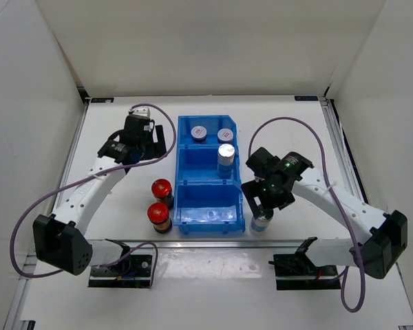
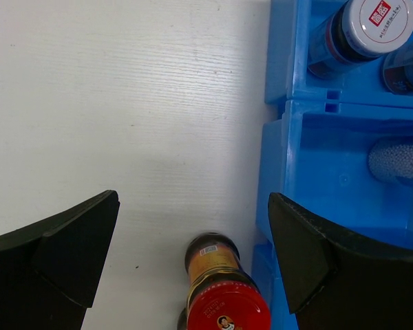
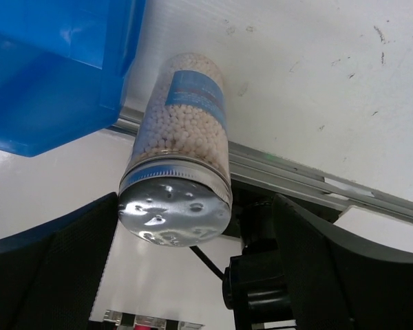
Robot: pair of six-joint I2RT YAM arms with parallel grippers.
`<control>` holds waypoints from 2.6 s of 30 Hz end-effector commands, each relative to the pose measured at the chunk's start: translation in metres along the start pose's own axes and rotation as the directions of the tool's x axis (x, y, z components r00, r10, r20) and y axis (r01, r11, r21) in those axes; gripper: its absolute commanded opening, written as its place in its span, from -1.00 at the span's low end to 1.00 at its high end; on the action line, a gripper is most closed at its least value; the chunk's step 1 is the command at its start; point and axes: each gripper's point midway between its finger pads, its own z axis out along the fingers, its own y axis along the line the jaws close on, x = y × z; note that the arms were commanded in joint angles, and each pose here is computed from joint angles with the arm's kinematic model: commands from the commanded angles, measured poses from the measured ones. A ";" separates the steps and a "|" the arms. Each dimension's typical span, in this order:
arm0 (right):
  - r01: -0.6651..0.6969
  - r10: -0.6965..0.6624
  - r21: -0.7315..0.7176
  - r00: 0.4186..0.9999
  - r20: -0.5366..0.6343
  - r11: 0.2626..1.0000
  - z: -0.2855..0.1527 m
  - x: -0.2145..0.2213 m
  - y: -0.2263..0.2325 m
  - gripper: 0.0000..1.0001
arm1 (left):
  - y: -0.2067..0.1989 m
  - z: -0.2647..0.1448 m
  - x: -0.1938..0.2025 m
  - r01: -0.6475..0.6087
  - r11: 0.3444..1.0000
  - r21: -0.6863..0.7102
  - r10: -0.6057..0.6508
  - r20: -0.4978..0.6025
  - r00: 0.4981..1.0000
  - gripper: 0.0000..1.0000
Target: Organize the condiment bottles
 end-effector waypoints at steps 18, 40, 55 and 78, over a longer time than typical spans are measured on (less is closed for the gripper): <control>-0.024 0.025 0.025 0.999 -0.024 0.999 -0.005 -0.011 0.002 -0.77 | 0.000 -0.010 0.005 0.014 1.000 0.026 -0.015 0.018 1.000 1.00; 0.292 -0.275 0.021 0.871 0.408 0.956 -0.125 -0.207 0.076 -1.00 | 0.009 -0.009 0.008 0.004 1.000 -0.016 -0.003 0.024 1.000 1.00; 0.254 -0.212 -0.120 0.935 0.283 0.960 -0.025 -0.259 0.120 -0.98 | 0.015 -0.014 0.011 -0.007 0.999 -0.034 0.008 0.030 1.000 1.00; 0.132 -0.110 -0.049 0.939 0.325 0.990 -0.011 -0.294 0.106 1.00 | 0.001 -0.020 0.028 -0.005 0.998 0.069 0.006 -0.014 1.000 1.00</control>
